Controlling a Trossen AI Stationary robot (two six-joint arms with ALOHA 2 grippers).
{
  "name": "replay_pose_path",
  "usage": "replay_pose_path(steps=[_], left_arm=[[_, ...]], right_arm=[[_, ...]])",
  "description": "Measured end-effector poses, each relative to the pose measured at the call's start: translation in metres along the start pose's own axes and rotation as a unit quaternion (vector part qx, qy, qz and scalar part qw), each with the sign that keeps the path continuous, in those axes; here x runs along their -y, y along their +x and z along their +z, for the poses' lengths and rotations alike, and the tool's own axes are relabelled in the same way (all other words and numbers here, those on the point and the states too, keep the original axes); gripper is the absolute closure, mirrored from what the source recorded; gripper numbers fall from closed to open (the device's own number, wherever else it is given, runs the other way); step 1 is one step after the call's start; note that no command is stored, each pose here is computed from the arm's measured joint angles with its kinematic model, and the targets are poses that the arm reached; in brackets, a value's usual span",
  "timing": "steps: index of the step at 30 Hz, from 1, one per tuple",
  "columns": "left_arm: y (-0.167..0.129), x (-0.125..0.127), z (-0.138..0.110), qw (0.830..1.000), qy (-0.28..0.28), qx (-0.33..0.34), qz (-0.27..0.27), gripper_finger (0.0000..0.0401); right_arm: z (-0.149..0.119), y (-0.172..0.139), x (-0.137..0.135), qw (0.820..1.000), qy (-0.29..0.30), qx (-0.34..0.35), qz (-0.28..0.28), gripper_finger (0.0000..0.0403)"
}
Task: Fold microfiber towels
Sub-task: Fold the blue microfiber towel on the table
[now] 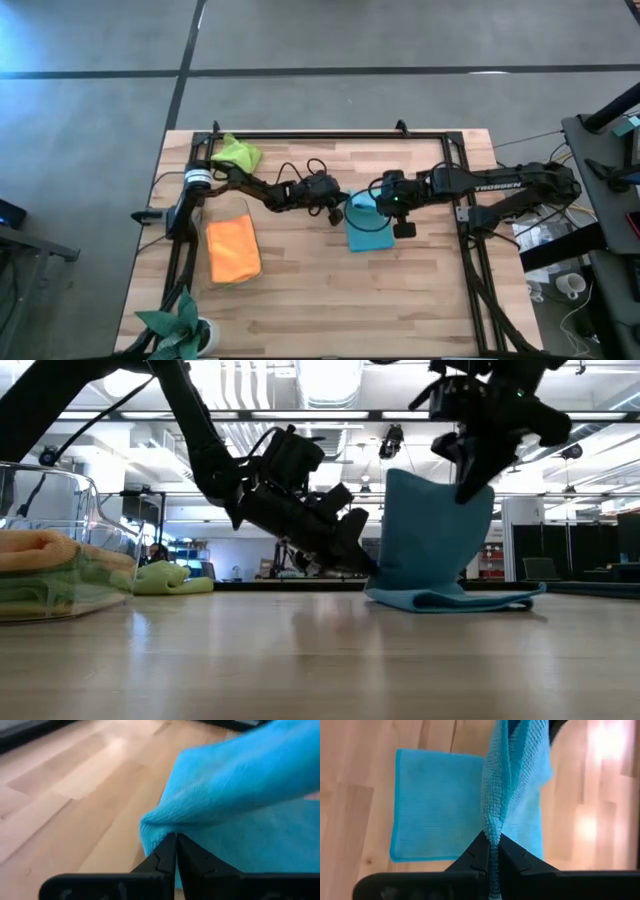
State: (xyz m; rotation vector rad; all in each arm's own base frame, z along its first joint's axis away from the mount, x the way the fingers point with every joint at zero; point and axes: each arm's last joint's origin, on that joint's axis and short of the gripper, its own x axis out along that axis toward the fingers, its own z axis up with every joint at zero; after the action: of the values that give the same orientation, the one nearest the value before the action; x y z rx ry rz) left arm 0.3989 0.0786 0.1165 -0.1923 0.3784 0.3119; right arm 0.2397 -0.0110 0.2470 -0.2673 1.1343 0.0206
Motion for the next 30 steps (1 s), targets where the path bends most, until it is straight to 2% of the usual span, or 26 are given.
replay_pose_path(steps=[4,9,13,20,25,28,30], left_arm=[[0.0,0.001,-0.001,1.0,0.002,-0.005,-0.009,0.0401],[-0.001,0.01,-0.006,0.997,0.005,-0.032,-0.067,0.0401],[-0.002,0.017,-0.006,0.996,0.011,-0.03,-0.081,0.0401],[0.0,0.01,-0.004,1.0,0.006,-0.017,-0.025,0.0401],[0.001,0.002,0.005,1.0,-0.002,0.019,-0.006,0.0401],[0.002,-0.008,0.007,0.999,-0.007,0.028,0.042,0.0401],[0.002,-0.015,0.008,0.998,-0.012,0.03,0.053,0.0401]], right_arm=[[-0.002,0.008,-0.006,1.0,-0.002,0.011,0.0,0.039],[-0.002,0.008,-0.003,0.999,0.0,-0.001,-0.052,0.039],[0.007,-0.002,0.001,0.997,-0.019,0.019,-0.067,0.039],[0.023,-0.023,0.008,0.994,-0.045,0.051,-0.09,0.039],[0.023,-0.032,0.013,0.986,-0.06,0.017,-0.154,0.039],[0.024,-0.033,0.013,0.985,-0.06,0.017,-0.158,0.039],[0.024,-0.033,0.013,0.985,-0.061,0.018,-0.158,0.039]])
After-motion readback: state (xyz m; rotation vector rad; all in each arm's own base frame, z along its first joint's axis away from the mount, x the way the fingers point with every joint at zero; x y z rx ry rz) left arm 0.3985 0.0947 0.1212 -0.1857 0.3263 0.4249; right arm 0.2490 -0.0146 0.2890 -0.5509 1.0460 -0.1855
